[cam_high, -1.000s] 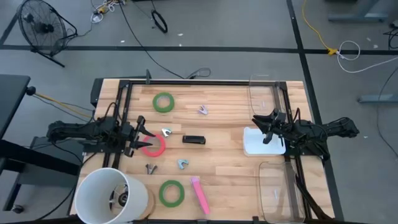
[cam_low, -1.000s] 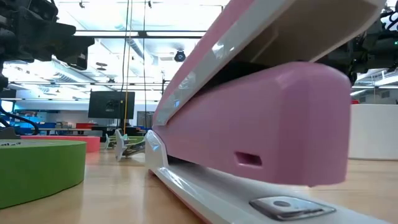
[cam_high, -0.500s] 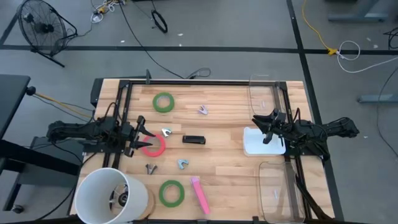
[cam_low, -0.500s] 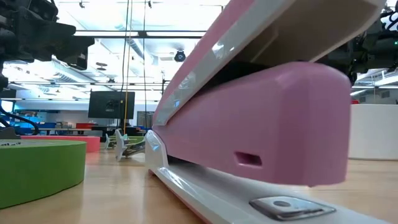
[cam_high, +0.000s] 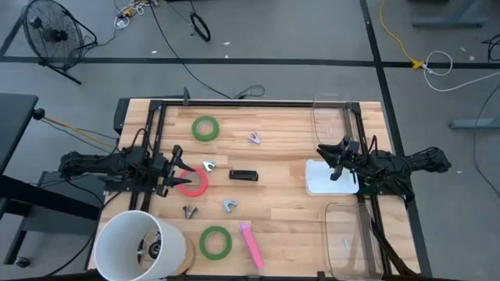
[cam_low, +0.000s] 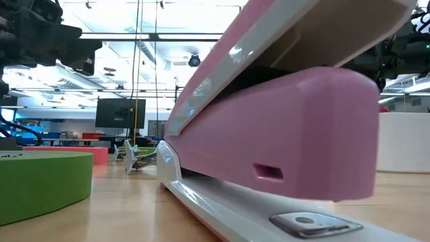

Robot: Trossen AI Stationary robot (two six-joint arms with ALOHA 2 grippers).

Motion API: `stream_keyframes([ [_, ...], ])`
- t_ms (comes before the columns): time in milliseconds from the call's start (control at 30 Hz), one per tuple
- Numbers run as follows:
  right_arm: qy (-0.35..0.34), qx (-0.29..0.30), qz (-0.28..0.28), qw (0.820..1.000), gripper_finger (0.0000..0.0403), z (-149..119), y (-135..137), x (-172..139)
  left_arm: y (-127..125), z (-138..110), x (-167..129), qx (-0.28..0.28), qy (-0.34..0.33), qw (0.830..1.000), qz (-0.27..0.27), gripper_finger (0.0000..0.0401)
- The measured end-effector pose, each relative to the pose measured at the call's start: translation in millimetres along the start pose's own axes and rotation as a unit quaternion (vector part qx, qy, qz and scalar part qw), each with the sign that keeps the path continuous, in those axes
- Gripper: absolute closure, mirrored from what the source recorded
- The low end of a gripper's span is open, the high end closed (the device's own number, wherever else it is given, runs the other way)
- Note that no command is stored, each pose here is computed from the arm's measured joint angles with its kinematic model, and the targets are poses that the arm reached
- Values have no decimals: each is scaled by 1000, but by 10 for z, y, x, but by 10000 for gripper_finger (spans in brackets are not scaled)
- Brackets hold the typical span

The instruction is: Pick and place Stapler, Stapler remover, tape

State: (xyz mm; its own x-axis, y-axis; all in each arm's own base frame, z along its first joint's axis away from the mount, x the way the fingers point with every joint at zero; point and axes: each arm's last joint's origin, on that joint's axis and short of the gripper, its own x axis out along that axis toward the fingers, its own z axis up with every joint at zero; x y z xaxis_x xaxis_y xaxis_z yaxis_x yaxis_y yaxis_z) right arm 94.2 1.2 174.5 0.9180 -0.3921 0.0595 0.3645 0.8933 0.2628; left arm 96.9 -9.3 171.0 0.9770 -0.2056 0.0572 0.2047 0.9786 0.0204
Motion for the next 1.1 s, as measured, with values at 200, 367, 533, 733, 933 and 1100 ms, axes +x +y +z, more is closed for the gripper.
stream_keyframes([
  [200,0,0,0,1000,305,1,0,0,0,1,0,0,0,1000,0,224],
  [367,-2,-7,-6,1000,305,2,-3,0,0,3,0,0,-2,1000,0,224],
  [533,-13,-11,-24,1000,305,21,-11,-1,3,11,0,1,-6,1000,5,224],
  [733,-54,-4,-45,997,305,105,-12,-6,19,69,-3,5,-35,999,32,224],
  [933,-112,-32,-38,992,305,243,8,-28,37,97,-7,5,-50,997,65,224],
  [1100,-200,-58,24,978,305,613,78,-108,40,98,-8,4,-50,996,69,224],
])
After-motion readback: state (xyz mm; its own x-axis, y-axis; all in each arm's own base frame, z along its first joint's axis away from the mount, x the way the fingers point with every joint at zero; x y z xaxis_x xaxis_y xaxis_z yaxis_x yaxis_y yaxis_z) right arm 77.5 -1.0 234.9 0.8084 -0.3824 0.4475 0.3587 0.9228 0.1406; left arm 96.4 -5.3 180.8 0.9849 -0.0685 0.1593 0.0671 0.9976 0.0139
